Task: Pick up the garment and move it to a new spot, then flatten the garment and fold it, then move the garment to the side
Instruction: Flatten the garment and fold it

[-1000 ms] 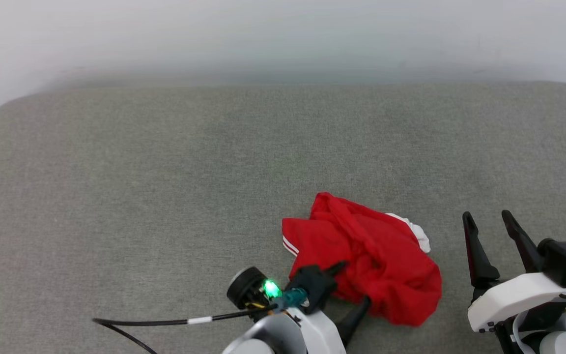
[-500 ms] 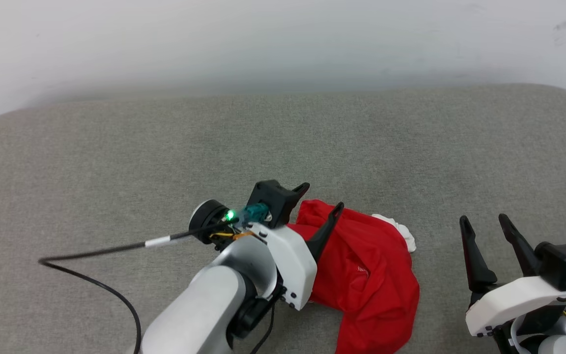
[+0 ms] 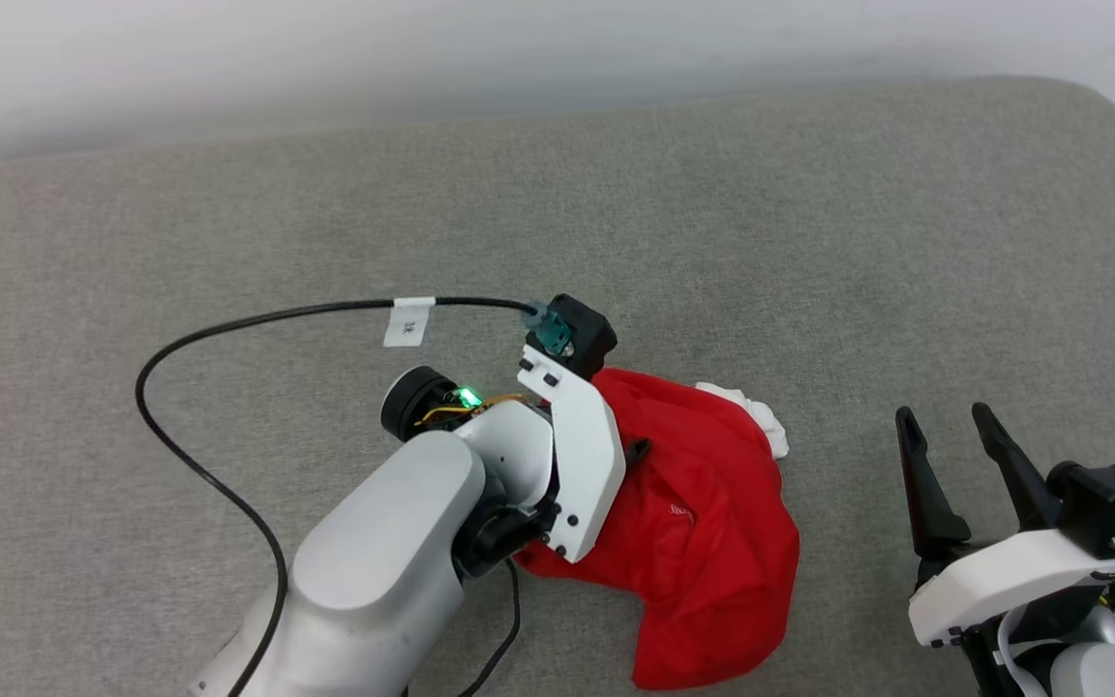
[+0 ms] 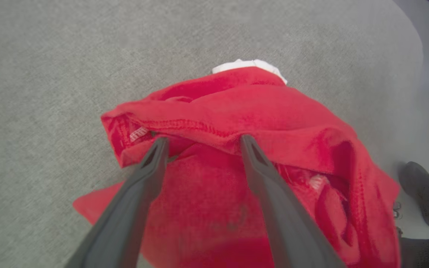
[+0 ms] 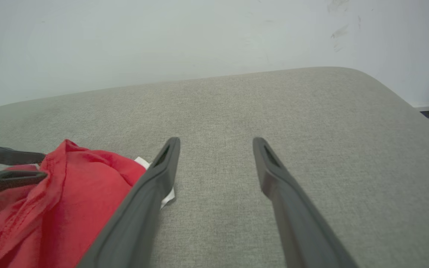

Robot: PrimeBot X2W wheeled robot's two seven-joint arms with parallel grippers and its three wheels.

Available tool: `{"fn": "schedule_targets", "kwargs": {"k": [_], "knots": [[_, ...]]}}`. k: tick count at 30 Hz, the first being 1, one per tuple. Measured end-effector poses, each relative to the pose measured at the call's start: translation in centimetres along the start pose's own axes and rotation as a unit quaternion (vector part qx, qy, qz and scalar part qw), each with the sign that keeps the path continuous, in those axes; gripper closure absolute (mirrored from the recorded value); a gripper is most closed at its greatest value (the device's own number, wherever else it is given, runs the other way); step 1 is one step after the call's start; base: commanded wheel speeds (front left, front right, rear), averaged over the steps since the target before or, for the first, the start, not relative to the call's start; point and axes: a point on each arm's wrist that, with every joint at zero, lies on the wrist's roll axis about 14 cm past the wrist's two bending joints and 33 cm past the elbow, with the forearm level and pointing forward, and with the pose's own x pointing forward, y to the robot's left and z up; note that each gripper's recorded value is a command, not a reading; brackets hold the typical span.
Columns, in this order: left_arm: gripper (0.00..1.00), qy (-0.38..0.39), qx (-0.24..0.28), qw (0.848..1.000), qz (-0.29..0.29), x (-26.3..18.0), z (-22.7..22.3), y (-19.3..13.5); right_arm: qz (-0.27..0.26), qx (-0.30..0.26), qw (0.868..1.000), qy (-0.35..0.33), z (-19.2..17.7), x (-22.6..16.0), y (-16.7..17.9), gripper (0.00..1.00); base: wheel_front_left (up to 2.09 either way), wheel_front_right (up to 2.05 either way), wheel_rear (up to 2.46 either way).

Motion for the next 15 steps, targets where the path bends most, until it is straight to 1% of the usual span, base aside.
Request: {"fn": "schedule_targets", "kwargs": {"k": [4,6,7,8,11,12,15], "knots": [[0.00,0.062,-0.013,0.998,-0.008,1.2,-2.2,0.2,-0.005,0.003,1.000,0.006,-0.5,0.2,-0.4,0.00,0.00,0.00,0.00],[0.58,0.079,-0.016,0.997,-0.012,1.5,-2.9,0.2,-0.007,0.004,1.000,0.006,-0.5,0.3,-0.5,0.00,0.00,0.00,0.00],[0.92,0.080,-0.014,0.997,-0.011,1.5,-2.8,0.3,-0.008,0.005,1.000,0.006,-0.6,0.2,-0.5,0.00,0.00,0.00,0.00],[1.00,0.075,-0.012,0.997,-0.010,1.5,-2.5,0.4,-0.008,0.005,1.000,0.007,-0.7,0.2,-0.5,0.00,0.00,0.00,0.00],[1.00,0.039,-0.002,0.999,0.001,1.3,-1.2,1.0,-0.011,0.008,1.000,0.006,-0.7,0.2,-0.7,0.00,0.00,0.00,0.00],[1.00,0.002,0.011,1.000,0.011,0.7,0.3,1.6,-0.011,0.009,1.000,0.006,-0.7,0.4,-0.7,0.00,0.00,0.00,0.00],[1.00,-0.055,0.030,0.998,0.026,-0.7,2.5,2.3,-0.005,0.006,1.000,0.004,-0.6,0.7,-0.4,0.00,0.00,0.00,0.00]]}}
